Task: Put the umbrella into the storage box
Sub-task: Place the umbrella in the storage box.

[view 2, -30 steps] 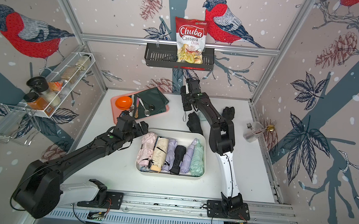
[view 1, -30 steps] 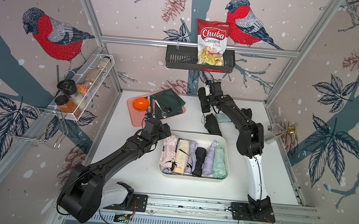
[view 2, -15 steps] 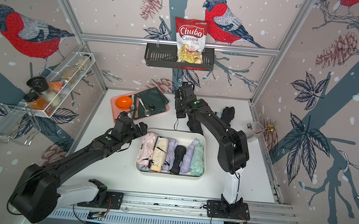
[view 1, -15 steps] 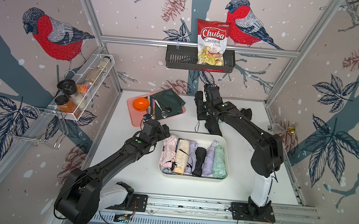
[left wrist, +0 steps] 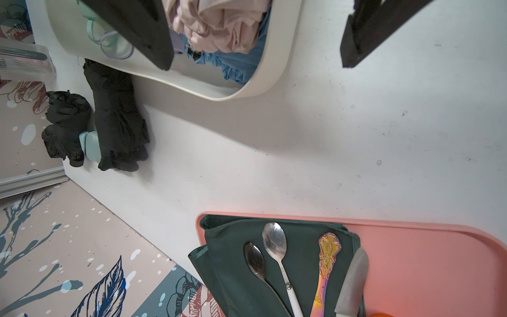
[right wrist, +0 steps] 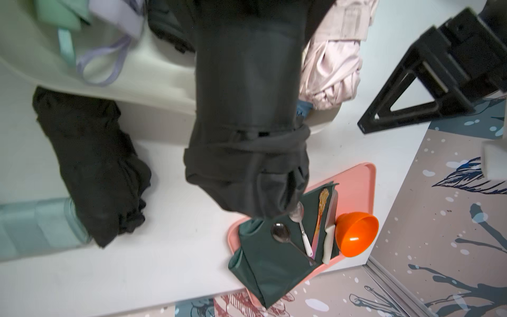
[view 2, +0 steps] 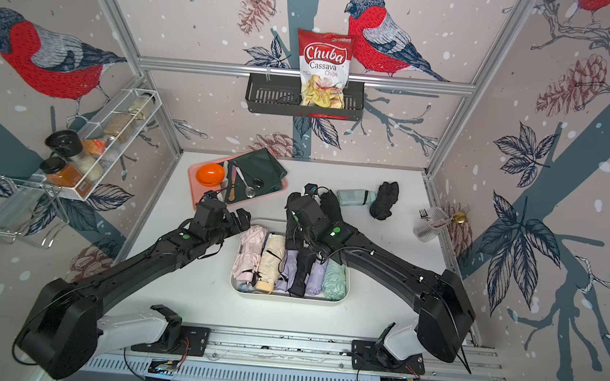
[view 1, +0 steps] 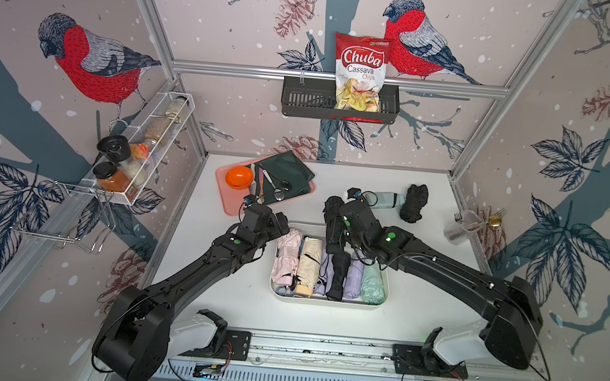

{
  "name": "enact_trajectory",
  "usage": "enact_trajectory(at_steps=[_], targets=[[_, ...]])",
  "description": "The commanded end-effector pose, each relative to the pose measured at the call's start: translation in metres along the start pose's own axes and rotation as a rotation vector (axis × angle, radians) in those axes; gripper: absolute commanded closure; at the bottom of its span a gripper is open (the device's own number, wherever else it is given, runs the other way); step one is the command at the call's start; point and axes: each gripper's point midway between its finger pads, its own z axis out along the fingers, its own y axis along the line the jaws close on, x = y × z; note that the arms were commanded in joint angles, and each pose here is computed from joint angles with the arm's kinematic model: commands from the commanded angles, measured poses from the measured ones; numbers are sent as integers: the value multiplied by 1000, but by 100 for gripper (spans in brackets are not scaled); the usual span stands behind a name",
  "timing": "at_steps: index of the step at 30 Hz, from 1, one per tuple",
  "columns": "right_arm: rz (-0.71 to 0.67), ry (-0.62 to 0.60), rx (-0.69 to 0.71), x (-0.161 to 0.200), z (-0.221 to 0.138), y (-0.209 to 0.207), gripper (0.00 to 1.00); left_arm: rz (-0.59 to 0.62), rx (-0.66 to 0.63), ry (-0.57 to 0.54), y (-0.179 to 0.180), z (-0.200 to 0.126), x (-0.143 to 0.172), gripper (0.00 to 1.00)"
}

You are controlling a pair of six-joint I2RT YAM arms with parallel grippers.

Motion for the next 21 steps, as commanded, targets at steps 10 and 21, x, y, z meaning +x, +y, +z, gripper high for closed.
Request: enact_trajectory(at_steps=[10,21], targets=[[201,-64,31,45,-26,-12,65,-3,5,-26,-1,0,-6,2],[157,-160,148,37,-21,-28,64,-4,-2,-21,1,1,-3,2]])
